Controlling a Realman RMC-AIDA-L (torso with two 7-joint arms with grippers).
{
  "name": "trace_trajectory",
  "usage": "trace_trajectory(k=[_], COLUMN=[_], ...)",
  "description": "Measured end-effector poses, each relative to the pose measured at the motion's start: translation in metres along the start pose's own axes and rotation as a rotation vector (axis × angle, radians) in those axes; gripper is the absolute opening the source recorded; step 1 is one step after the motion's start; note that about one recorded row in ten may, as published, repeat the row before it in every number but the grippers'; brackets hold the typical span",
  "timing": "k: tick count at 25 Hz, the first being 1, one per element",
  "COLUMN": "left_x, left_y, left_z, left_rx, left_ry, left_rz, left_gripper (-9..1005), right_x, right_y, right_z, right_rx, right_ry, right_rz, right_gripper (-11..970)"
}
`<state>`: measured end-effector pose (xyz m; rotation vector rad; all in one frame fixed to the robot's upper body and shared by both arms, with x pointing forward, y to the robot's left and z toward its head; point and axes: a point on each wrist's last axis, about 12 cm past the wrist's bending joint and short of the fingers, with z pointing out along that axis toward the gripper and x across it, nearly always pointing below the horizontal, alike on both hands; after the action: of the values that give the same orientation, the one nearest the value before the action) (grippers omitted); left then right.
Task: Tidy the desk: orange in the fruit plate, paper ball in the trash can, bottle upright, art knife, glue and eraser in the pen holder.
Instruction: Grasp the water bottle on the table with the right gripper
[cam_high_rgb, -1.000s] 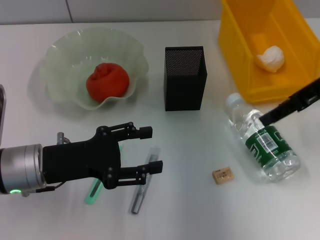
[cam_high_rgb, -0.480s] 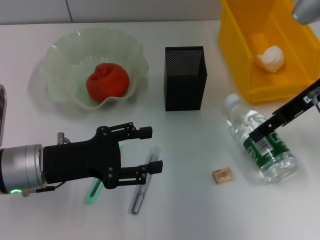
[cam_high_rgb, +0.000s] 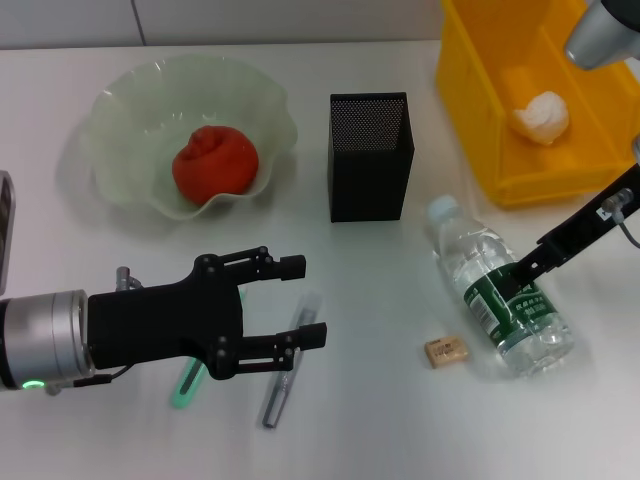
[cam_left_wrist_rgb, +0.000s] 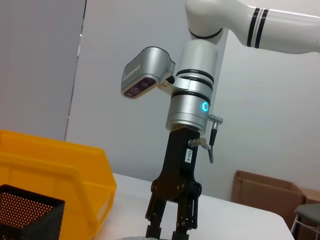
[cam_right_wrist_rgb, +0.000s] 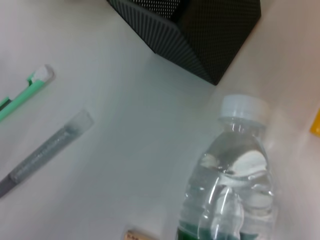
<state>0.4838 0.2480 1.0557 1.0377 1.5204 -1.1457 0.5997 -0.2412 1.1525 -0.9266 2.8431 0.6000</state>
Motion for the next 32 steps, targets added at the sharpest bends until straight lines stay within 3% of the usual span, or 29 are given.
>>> trace_trajectory(k=[32], left_x=[0.001], left_y=[-0.001], left_z=[-0.001], left_rx=[-0.003], left_ry=[0.0], left_rz=[0.007], left_gripper=[776], right_x=[-0.006], right_y=[0.007], right_z=[0.03], right_rx=[-0.023], right_ry=[0.024], right_rz=[-0.007], right_gripper=[840])
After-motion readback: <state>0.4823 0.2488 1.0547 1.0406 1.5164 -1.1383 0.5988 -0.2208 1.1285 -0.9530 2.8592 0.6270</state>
